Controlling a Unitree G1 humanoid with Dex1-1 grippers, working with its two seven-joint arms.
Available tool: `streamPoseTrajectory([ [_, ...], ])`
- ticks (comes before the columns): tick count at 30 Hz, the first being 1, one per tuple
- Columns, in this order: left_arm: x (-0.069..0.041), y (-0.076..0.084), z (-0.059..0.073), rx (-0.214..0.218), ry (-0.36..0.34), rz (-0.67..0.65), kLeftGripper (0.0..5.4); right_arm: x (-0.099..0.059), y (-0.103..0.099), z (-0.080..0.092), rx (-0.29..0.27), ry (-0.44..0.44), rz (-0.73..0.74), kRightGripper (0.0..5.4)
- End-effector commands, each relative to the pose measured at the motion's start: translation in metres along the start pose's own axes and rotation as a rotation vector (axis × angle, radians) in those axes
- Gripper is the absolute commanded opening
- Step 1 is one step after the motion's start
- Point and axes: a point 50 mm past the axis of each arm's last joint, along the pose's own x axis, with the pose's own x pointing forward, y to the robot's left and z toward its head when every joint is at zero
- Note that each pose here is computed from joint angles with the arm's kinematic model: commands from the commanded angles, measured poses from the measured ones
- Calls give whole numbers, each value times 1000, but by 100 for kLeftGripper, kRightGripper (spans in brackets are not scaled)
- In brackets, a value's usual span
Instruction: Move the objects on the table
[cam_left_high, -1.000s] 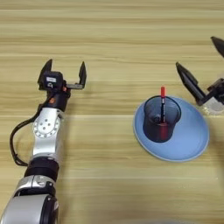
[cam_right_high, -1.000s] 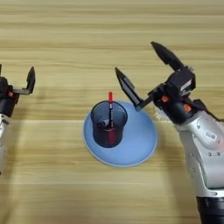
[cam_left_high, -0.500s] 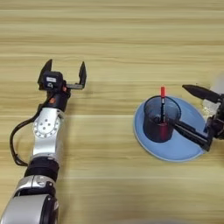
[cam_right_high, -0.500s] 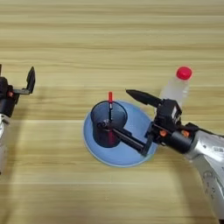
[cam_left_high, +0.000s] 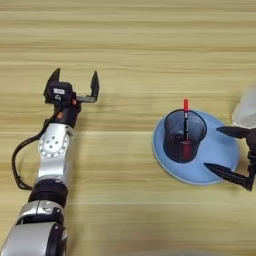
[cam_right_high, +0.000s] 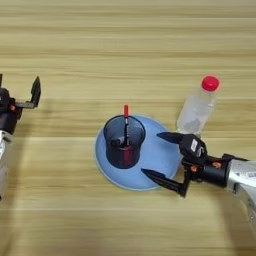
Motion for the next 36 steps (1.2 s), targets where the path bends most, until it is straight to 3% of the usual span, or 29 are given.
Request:
streamPoseTrajectory([
  [1, 1, -3, 0, 3, 3, -7, 540, 10, -7, 2, -60, 42, -2, 538],
  [6, 1, -4, -1, 1, 4, -8, 540, 24, -17, 0, -72, 70, -22, 538],
  [13, 0, -5, -1, 0, 4, -7, 540, 37, -22, -4, -47, 72, -5, 538],
  [25, -1, -4, -1, 0, 4, -4, 540, 54, -16, -15, -17, 142, 126, 538],
  [36, -2, -5, -2, -1, 7, -3, 540, 69, -8, -18, -19, 146, 183, 538],
])
